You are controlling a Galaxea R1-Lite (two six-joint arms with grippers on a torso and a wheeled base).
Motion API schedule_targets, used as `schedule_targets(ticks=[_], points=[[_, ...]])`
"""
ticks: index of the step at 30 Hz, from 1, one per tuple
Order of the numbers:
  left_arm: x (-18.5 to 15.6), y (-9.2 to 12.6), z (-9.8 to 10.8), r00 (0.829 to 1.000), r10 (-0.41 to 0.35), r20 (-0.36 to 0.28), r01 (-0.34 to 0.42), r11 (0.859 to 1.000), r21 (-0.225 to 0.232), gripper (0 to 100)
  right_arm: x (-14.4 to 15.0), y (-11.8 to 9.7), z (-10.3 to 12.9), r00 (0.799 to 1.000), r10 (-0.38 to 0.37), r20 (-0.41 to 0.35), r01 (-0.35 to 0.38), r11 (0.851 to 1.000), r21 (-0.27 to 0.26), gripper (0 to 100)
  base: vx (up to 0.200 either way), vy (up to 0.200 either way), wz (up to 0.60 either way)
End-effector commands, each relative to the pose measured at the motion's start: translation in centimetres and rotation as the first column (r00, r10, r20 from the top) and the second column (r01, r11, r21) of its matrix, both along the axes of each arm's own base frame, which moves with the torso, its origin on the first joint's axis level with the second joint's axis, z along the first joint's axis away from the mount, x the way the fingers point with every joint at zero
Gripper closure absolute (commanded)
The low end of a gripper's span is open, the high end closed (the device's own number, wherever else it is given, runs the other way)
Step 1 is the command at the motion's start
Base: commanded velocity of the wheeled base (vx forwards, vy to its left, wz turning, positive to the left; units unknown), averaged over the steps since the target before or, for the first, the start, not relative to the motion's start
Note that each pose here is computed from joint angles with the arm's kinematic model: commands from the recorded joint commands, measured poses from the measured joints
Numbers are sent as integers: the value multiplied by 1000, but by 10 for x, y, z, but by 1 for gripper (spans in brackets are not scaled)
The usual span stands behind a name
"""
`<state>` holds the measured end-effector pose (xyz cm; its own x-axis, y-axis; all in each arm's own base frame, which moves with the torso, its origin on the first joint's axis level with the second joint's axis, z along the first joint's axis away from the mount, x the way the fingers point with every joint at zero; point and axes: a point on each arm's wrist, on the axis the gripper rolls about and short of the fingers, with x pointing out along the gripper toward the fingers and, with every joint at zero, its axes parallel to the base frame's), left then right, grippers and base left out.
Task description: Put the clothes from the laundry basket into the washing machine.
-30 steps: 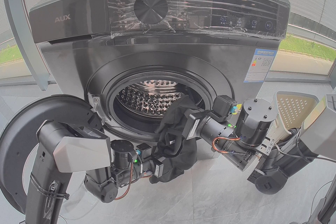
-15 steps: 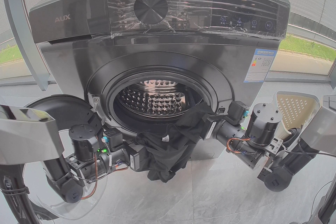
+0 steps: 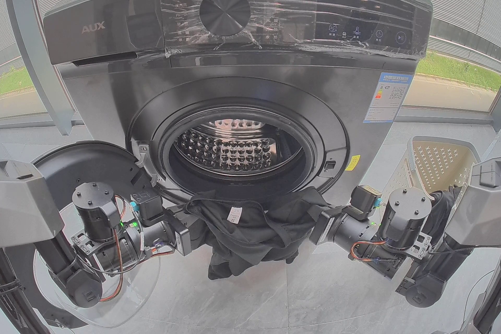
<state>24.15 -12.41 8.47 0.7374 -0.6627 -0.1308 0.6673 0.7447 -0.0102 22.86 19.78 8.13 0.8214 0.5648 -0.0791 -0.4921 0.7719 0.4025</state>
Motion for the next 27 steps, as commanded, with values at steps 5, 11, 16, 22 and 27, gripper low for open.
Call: schedule_targets(ticks=[5,11,16,22,27], points=[[1,-1,4,1000,-1,17,1,1000,-8,100,-16,-14,-25,994,0,-105,-10,995,-96,0,0,0,0],[2,-1,7,1000,0,31,1,1000,-16,100,-32,-26,-53,975,4,-221,-49,979,-197,0,0,0,0],[2,-1,9,999,0,39,1,1000,-20,100,-32,-26,-58,972,6,-235,-56,976,-209,0,0,0,0],[3,-2,12,999,0,52,1,1000,-26,100,-29,-23,-69,970,75,-232,-139,952,-273,0,0,0,0],[3,-2,14,998,1,57,1,1000,-31,100,-21,-13,-69,966,161,-201,-212,941,-263,0,0,0,0]])
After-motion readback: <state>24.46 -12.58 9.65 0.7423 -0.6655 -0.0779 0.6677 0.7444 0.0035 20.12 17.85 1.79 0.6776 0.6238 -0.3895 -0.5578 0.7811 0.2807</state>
